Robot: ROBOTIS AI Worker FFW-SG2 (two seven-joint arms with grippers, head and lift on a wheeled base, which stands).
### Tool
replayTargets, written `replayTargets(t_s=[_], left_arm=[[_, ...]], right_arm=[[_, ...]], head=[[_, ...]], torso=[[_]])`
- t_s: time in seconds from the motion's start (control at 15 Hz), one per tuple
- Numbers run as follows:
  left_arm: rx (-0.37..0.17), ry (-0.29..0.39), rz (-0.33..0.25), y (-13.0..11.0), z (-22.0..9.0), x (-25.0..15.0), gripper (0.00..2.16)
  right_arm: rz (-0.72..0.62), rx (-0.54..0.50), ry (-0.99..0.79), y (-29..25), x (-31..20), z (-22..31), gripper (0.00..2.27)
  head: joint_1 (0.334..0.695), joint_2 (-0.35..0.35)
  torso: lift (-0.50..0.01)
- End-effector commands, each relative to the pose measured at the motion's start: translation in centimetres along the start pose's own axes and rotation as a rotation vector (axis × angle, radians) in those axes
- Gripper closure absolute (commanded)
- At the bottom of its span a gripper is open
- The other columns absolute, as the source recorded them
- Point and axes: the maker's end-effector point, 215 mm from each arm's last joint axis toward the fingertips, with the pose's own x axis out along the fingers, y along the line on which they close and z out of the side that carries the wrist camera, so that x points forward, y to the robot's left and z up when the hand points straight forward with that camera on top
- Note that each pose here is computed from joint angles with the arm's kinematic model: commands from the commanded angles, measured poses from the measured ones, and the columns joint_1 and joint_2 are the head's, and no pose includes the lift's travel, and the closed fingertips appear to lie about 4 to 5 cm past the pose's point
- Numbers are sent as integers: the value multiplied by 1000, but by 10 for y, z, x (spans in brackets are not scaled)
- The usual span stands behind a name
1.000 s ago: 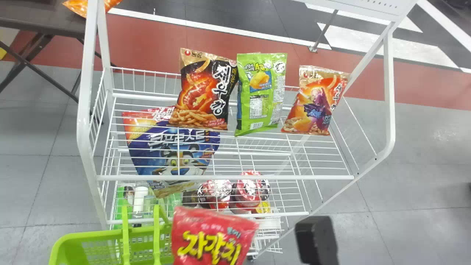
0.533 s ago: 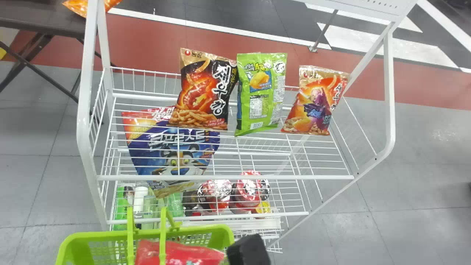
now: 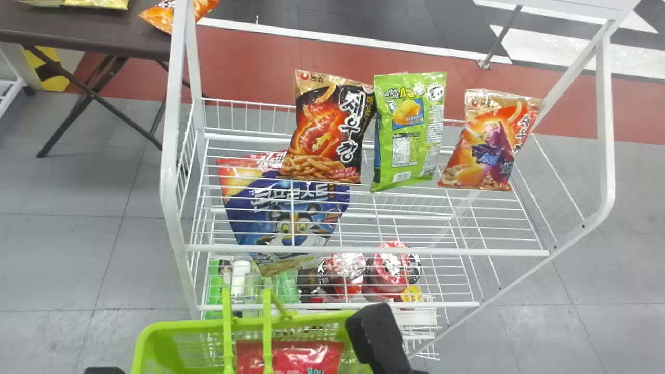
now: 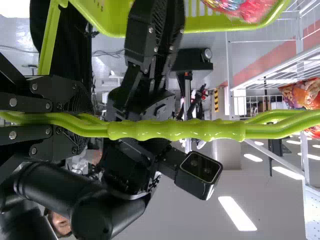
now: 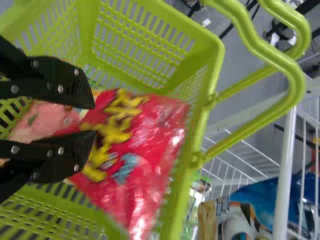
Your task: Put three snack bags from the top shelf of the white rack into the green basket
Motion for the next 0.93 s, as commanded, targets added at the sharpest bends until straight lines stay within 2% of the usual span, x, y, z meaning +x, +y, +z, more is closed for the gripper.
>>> replayTargets(t_s=[0.0, 0.13, 0.33, 0.67, 0.87], left_arm=[[0, 3, 2, 0, -1, 1, 2145], [3, 5, 5, 0, -1, 2, 2145], [1, 16, 5, 0, -5, 5, 2145], [-2, 21, 5, 0, -7, 6, 2145], [-5, 25, 11, 1, -7, 4, 2145]], right_arm=[[6, 31, -19, -6, -19, 0, 53], [-37, -11, -140, -20, -35, 29, 66], [-158, -80, -422, -57, -60, 110, 70], [-409, -135, -719, -119, -69, 229, 83], [-526, -181, -867, -135, -61, 291, 83]], head=[[695, -260], [695, -302], [695, -338], [695, -330], [695, -302]], torso=[[0], [0], [0], [0], [0]])
